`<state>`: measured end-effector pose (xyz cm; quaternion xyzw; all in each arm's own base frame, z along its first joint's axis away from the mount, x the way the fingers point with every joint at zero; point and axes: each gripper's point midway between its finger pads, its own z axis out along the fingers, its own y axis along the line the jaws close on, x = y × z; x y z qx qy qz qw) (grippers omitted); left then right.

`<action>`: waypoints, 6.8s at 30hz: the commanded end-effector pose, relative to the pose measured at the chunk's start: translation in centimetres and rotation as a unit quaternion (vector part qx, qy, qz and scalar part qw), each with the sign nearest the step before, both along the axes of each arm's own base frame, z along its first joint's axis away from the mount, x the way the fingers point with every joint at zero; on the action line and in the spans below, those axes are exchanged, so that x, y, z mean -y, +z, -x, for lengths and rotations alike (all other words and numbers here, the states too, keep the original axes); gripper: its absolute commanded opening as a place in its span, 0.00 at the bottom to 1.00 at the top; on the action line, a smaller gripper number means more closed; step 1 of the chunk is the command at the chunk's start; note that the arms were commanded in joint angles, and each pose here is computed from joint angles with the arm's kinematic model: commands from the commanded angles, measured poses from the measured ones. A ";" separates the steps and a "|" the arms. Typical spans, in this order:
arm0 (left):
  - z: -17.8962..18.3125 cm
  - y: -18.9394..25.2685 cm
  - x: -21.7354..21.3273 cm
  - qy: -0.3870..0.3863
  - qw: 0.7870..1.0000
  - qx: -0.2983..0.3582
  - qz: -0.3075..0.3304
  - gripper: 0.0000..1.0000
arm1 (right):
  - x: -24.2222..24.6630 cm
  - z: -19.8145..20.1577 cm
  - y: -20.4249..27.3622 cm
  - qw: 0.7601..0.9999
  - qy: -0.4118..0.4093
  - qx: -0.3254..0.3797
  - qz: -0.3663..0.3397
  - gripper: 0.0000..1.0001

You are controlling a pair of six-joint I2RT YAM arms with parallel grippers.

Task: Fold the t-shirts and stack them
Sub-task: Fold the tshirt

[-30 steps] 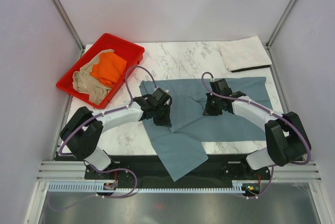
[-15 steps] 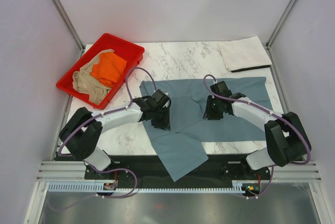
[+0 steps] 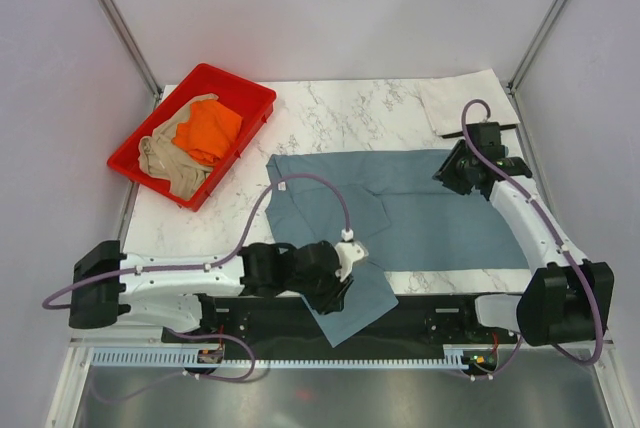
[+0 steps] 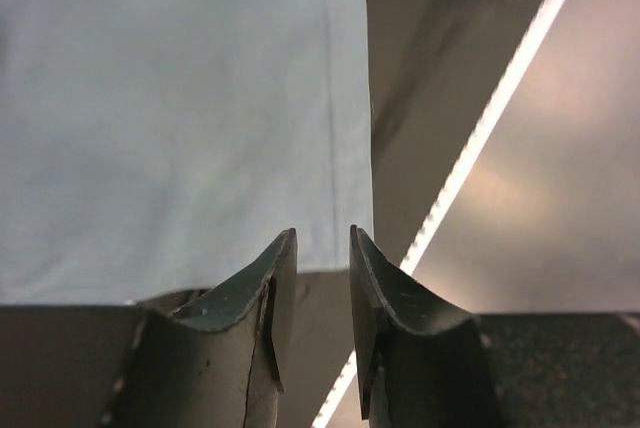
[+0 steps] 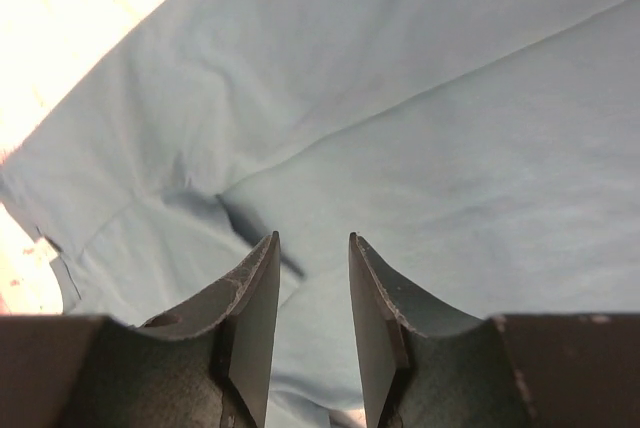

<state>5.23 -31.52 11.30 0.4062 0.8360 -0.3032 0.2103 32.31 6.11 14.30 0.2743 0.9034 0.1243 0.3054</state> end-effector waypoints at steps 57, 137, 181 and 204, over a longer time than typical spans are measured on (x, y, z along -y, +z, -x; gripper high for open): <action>5.6 -1.2 -0.5 -0.042 0.994 0.093 -0.035 0.02 | 26.0 15.1 -10.8 0.865 -0.464 -0.166 0.090 0.44; -27.6 9.8 -10.6 0.260 0.941 0.200 -0.079 0.02 | 26.2 0.9 -5.8 0.899 -0.395 -0.044 0.185 0.00; -34.3 1.7 -14.1 0.280 0.930 0.145 -0.188 0.02 | 25.3 -5.0 -9.7 0.918 -0.343 -0.074 0.182 0.00; -34.4 5.0 -15.3 0.337 0.910 0.129 -0.204 0.45 | 24.5 -4.5 -6.1 0.923 -0.327 -0.115 0.167 0.28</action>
